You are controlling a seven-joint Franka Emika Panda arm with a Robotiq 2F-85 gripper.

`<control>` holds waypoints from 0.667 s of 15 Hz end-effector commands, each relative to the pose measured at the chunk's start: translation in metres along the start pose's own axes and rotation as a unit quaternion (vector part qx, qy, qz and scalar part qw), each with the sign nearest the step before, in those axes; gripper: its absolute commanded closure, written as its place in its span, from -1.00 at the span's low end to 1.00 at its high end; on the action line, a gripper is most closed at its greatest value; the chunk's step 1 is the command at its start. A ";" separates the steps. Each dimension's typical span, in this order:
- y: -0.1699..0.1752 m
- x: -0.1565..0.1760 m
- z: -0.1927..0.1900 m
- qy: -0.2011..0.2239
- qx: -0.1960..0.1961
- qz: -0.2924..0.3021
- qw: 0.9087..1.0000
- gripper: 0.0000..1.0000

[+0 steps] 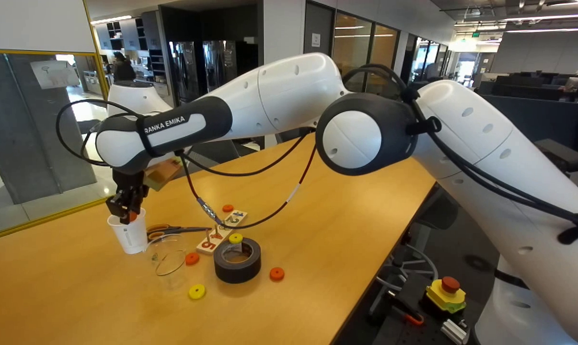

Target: Put three round orange blocks in the white cup, then put the two round yellow blocks in the clear cup and put the last round orange block in the white cup

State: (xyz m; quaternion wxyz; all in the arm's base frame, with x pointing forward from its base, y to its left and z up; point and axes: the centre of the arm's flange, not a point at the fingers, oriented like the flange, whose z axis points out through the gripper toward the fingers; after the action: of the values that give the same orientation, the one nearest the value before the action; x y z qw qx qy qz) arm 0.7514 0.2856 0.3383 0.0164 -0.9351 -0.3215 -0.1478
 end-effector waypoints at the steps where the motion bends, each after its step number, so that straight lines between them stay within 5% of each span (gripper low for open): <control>1: 0.014 0.033 -0.001 0.020 -0.004 0.004 1.000 0.56; 7: 0.019 0.037 0.001 0.025 -0.009 0.008 1.000 0.50; 8: 0.019 0.036 0.002 0.023 -0.011 0.010 1.000 -0.35; 10: 0.021 0.036 0.003 0.020 -0.011 0.011 1.000 -0.50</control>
State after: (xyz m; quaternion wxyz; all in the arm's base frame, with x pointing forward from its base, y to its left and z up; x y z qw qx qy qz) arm 0.7690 0.2824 0.3382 0.0185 -0.9352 -0.3122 -0.1663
